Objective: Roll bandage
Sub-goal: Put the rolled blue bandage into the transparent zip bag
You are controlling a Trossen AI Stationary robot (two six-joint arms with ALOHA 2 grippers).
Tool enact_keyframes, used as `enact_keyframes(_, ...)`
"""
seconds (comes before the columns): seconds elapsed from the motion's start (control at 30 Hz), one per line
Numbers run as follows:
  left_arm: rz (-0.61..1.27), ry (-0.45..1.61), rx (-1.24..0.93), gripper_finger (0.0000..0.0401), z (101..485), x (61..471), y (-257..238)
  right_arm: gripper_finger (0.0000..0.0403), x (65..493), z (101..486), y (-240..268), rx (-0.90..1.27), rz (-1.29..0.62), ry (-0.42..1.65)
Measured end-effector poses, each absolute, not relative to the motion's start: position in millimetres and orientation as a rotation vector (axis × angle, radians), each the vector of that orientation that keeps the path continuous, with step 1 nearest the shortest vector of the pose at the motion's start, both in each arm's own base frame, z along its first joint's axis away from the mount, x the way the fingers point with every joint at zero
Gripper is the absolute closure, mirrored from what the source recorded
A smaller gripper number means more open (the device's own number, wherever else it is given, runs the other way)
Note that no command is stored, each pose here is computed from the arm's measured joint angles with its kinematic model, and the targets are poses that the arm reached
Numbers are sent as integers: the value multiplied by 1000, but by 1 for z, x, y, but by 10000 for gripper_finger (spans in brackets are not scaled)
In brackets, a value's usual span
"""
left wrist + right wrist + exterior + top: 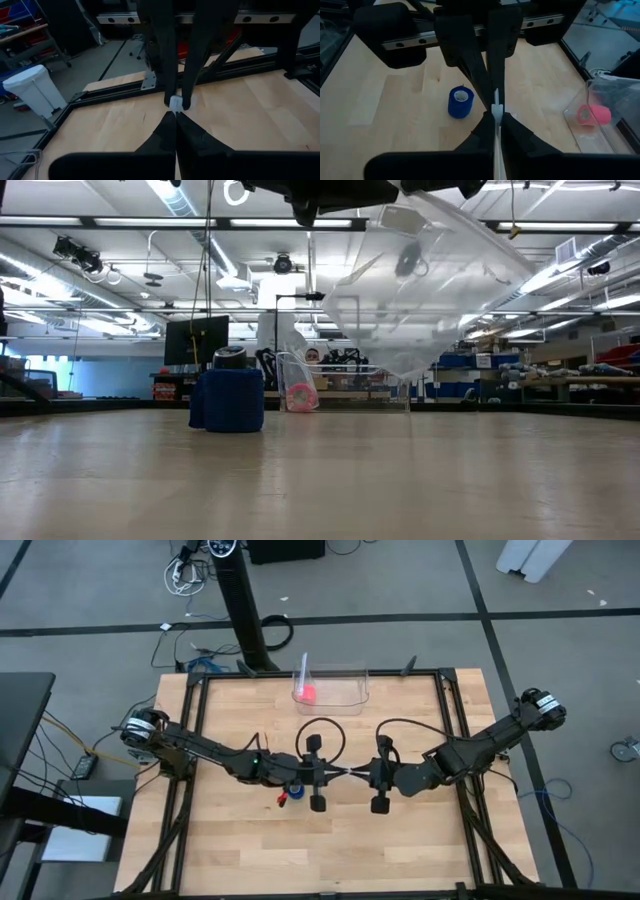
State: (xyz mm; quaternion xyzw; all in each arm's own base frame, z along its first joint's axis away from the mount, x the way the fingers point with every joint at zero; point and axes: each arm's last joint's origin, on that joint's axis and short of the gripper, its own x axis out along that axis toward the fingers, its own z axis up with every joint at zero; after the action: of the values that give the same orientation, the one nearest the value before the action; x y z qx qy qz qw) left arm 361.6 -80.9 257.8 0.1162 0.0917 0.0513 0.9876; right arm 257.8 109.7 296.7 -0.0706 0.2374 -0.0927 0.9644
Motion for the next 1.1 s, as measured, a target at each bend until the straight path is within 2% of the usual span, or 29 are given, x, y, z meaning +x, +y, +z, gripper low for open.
enact_keyframes(0.7, 137, 194, 235, 401, 260, 360, -80, 401, 256, 296, 112, -160, -194, 485)
enact_keyframes(0.8, 166, 211, 234, 401, 265, 355, -77, 381, 253, 298, 114, -177, -230, 470)
enact_keyframes(0.97, 178, 203, 201, 401, 289, 337, -71, 318, 237, 309, 116, -171, -254, 433)
enact_keyframes(1.1, 180, 167, 180, 401, 314, 317, -66, 291, 220, 318, 119, -146, -194, 431)
